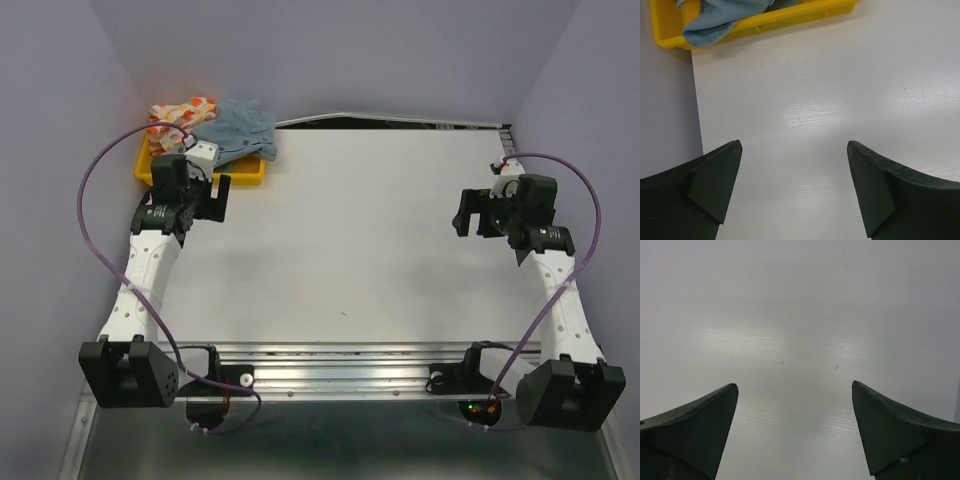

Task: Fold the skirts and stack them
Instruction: Grab the skirt from the pile

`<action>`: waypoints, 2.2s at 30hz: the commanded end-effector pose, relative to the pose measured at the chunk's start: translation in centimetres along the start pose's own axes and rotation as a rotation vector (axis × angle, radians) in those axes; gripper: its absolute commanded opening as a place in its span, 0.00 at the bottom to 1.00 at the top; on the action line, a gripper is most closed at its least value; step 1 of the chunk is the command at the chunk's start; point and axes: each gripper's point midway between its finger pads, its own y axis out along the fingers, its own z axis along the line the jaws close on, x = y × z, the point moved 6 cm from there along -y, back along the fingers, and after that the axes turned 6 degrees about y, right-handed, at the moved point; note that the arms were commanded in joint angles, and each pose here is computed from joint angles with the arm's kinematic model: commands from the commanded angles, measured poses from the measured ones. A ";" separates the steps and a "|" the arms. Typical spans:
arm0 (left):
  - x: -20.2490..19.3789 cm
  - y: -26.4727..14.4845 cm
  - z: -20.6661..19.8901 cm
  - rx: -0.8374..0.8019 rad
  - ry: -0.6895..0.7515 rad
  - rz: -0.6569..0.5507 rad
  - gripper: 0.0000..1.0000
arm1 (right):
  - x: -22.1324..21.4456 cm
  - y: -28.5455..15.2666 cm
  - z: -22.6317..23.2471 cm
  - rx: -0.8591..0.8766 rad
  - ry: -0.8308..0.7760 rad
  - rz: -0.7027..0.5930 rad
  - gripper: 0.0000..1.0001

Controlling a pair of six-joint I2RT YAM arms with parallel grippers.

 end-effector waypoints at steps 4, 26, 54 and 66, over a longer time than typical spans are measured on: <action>4.5 0.7 2.4 0.081 0.190 -0.046 0.99 | 1.7 0.0 0.4 0.032 -0.001 -0.031 1.00; 12.7 19.0 2.4 -0.105 0.914 -0.086 0.89 | 1.9 2.1 -0.8 0.006 0.048 0.017 1.00; 14.5 27.5 -0.5 -0.043 0.866 -0.171 0.30 | 2.3 1.3 -2.0 -0.079 0.033 -0.007 1.00; 28.2 10.1 2.8 0.087 0.520 -0.599 0.00 | 2.8 1.3 -1.5 -0.040 0.051 -0.019 1.00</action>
